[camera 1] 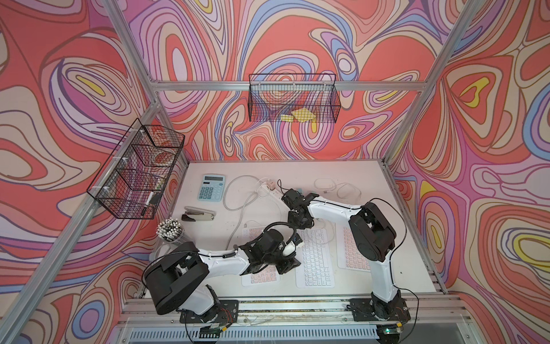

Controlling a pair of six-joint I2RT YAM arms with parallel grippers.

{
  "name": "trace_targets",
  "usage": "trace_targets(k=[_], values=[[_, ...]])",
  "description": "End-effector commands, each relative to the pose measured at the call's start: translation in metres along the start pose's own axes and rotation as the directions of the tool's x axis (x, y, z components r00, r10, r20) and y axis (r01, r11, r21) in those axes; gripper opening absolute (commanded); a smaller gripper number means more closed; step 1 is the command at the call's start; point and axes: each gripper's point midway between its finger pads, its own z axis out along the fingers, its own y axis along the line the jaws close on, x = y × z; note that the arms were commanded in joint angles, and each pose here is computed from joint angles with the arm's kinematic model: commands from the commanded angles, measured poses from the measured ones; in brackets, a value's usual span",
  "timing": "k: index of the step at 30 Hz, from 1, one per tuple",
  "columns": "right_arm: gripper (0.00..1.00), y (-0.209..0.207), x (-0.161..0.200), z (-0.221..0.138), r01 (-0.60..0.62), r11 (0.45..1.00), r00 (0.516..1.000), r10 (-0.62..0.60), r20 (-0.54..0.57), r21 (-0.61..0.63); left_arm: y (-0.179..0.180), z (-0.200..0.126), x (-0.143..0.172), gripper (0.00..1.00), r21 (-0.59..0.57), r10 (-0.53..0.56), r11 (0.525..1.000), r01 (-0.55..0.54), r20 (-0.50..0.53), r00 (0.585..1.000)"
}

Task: Unplug the wireless keyboard
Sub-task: Remove the power cord from the keyboard.

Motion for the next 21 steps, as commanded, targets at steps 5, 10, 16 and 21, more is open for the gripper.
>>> trace_targets(k=[5,10,16,21], values=[[0.07,-0.008,0.040,0.037,0.009,1.000,0.993,-0.010,-0.118,-0.009,-0.010,0.025,0.001,0.45,0.044,0.200,0.980,-0.196,-0.132,0.971],[0.08,-0.016,0.041,0.036,0.028,0.999,0.993,-0.026,-0.114,0.022,-0.008,0.037,0.014,0.44,0.062,0.197,0.980,-0.187,-0.239,0.951],[0.08,-0.016,0.043,0.037,0.044,0.999,0.993,-0.041,-0.111,0.031,-0.006,0.042,0.023,0.44,0.065,0.161,0.987,-0.148,-0.317,0.935],[0.08,-0.017,0.039,0.036,0.118,0.989,0.990,-0.111,-0.083,0.090,0.002,0.039,0.047,0.43,0.032,0.131,0.991,-0.131,-0.458,0.879]])
